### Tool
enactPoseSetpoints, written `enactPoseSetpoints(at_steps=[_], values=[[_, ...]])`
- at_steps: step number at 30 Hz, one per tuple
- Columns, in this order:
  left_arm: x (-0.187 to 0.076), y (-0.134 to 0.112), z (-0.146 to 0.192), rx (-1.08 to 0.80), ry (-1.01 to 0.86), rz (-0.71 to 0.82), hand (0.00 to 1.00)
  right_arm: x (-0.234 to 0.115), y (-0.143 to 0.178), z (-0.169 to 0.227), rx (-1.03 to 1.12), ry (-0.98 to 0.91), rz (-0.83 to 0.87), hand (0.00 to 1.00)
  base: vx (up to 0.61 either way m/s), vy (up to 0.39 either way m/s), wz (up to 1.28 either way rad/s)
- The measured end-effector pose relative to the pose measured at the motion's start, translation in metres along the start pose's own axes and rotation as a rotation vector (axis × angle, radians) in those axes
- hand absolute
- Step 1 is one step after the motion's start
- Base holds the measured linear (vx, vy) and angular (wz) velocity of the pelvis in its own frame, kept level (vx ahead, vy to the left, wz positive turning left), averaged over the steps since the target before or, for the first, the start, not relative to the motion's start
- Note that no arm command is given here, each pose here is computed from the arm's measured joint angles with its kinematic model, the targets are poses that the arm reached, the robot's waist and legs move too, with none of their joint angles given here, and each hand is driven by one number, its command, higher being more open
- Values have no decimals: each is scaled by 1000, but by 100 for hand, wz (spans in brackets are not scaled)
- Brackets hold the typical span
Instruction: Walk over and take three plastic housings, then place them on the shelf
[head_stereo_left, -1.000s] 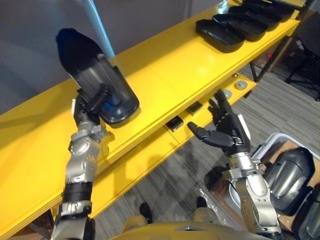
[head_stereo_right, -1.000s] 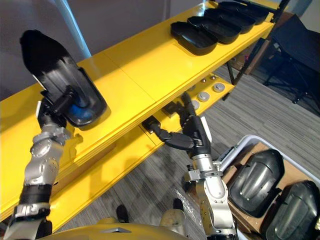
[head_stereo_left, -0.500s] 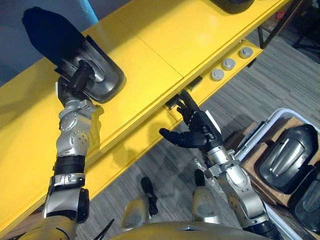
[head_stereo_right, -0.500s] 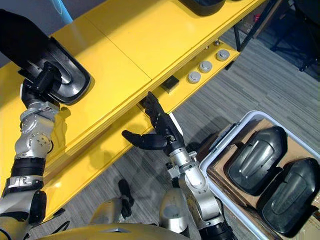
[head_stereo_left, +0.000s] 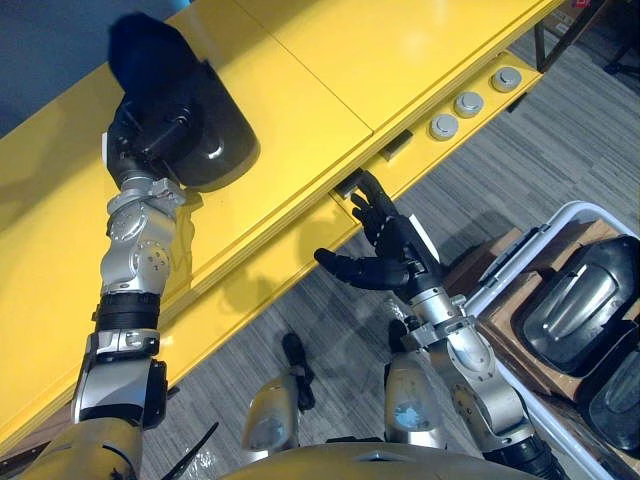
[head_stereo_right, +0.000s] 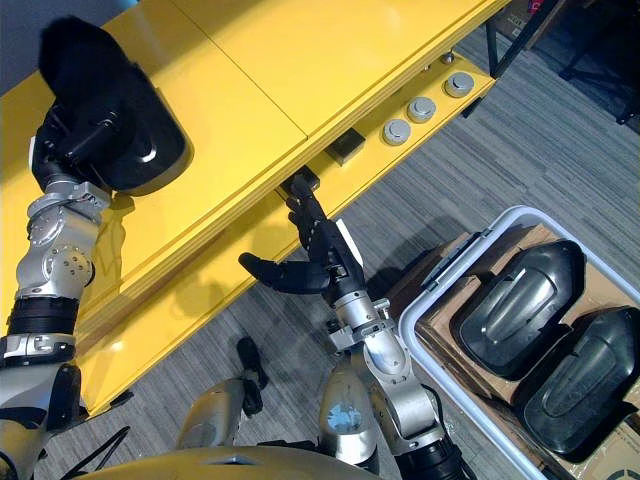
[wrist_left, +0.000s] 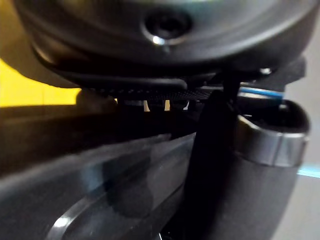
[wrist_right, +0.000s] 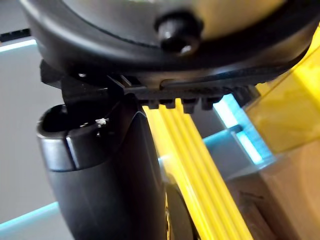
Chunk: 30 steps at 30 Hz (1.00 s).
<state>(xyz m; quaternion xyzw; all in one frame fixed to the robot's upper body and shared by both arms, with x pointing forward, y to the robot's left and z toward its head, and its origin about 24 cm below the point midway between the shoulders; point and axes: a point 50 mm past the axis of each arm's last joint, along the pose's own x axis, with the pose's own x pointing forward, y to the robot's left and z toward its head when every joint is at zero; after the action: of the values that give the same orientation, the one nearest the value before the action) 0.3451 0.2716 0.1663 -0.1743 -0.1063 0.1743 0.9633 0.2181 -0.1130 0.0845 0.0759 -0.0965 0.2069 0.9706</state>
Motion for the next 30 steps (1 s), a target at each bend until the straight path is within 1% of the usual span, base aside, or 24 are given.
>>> enactPoseSetpoints(at_steps=[4, 8, 11, 15, 19, 21, 25, 30], values=[[2, 3, -2, 19, 16, -2, 100, -1, 2, -2, 60, 7, 11, 100, -6, 0, 1], [3, 8, -6, 20, 34, 14, 100, -3, 4, -4, 66, 17, 14, 100, -6, 1, -2], [4, 13, -7, -11, 47, 30, 100, -10, 4, -7, 76, 35, 11, 100, -7, 0, -3], [3, 14, -7, -43, 51, 33, 100, -15, 7, -11, 84, 59, 15, 100, 0, 0, 0], [1, 18, -13, -37, 72, 35, 100, -17, 15, -15, 102, 75, 39, 100, 6, 2, 2], [-2, 23, -18, -21, 95, 49, 100, -19, 16, -16, 107, 82, 42, 100, 23, 7, 7], [-5, 34, -25, 132, 143, 116, 100, -24, 18, -20, 119, 101, 34, 100, 44, 4, 15], [-5, 45, -22, 225, 151, 145, 100, -24, 21, -21, 134, 99, 29, 100, 34, 6, 12]])
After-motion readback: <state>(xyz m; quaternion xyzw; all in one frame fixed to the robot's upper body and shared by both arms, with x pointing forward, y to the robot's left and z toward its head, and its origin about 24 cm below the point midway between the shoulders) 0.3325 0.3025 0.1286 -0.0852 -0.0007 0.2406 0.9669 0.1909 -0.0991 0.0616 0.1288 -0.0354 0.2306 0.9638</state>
